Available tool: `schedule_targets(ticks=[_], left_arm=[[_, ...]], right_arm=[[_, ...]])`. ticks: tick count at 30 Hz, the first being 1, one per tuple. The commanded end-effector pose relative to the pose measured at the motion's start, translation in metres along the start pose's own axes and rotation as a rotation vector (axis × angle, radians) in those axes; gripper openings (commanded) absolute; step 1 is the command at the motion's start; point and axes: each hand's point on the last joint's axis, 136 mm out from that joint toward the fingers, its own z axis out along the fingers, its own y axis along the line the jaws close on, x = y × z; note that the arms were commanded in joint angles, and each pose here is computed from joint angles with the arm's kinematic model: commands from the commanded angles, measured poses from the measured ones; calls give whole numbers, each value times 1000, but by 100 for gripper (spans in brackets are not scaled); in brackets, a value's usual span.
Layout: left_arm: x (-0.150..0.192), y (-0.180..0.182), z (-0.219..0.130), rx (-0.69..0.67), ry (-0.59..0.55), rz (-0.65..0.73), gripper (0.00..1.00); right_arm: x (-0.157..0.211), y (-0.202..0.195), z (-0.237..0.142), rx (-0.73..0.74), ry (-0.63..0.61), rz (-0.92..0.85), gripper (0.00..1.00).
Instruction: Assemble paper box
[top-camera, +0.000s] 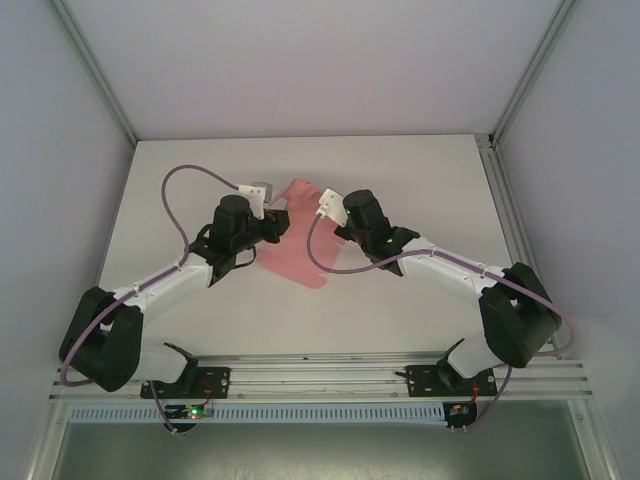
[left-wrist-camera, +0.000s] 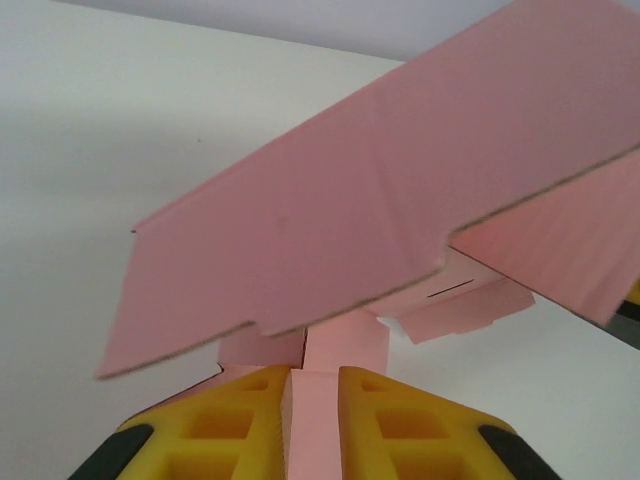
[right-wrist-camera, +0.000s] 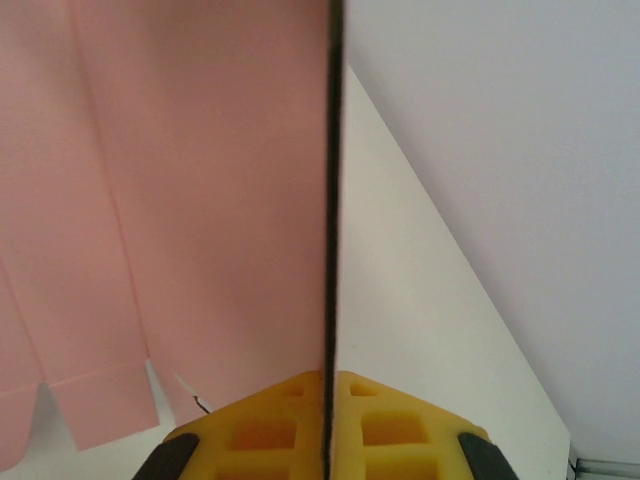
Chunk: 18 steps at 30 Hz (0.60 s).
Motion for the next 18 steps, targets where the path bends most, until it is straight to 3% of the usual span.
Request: schedule_targets(ticks=[1,11,18], left_arm=[[-12,-5,7,0,-38,72,20],[-5,-26,38,115,44,115,21],[3,-27,43,120,81,102,26]], right_arm=[[-13,4,-2,-21,-35,23,0],[-15,21,-4,-86,-56,-10,0],[-5,26,4,-84,-15,-31,0]])
